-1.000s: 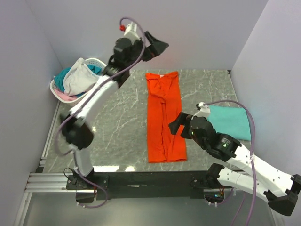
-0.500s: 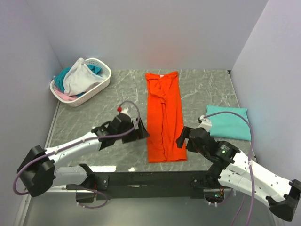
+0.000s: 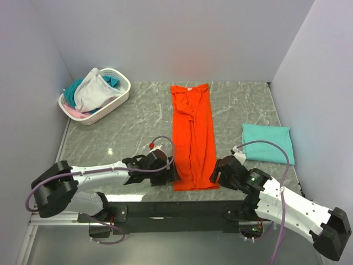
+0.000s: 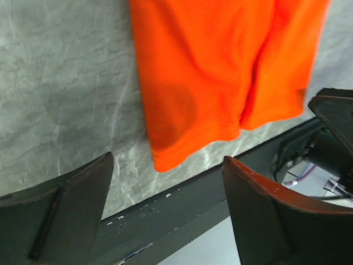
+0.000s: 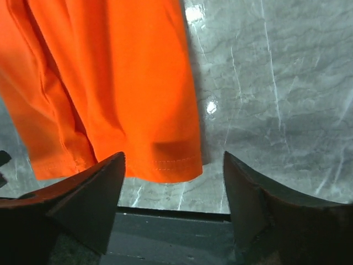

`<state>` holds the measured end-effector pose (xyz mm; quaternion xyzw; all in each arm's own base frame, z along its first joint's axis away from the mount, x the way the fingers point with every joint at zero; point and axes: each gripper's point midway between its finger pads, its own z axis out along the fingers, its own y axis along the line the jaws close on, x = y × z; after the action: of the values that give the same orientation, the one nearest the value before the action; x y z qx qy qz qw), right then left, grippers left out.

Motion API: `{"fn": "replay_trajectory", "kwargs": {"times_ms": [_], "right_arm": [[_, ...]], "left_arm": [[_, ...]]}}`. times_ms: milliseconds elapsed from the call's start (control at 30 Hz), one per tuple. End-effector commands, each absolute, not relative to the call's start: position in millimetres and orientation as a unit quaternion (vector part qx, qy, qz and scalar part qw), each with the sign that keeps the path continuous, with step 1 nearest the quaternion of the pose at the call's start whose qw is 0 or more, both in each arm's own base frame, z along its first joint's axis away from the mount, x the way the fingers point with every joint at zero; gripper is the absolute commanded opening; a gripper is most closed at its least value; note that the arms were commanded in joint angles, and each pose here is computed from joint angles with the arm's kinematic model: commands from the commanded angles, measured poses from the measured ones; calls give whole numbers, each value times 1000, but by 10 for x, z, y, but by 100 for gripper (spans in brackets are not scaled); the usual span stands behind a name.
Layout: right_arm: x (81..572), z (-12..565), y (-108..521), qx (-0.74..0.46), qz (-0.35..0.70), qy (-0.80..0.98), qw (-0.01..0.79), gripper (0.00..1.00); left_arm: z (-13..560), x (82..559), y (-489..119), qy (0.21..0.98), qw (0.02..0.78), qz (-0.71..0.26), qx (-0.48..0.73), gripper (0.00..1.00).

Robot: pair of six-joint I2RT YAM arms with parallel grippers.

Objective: Fold and stack the t-shirts
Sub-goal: Fold the tshirt

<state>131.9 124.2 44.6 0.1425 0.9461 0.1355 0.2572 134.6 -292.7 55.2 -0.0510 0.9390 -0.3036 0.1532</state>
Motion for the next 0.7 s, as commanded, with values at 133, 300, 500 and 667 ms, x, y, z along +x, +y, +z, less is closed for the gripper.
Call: {"fn": "replay_trajectory", "kwargs": {"times_ms": [133,300,500,667], "right_arm": [[1431,360,1259,169,156,940,253,63],[1372,238,1287,161,159,949,219,44],[1252,132,1298,164,152,958,180,42],[1182,92,1275,172,149,959,166,42]], "left_arm": [[375,1359,-3050,944,137,-295,-61,69],[279,1316,-3083,949,119,-285,-59,57],[196,1217,-3055,954,96,-277,-61,44],[126,1123,-2994,955,86,-273,-73,41]]}}
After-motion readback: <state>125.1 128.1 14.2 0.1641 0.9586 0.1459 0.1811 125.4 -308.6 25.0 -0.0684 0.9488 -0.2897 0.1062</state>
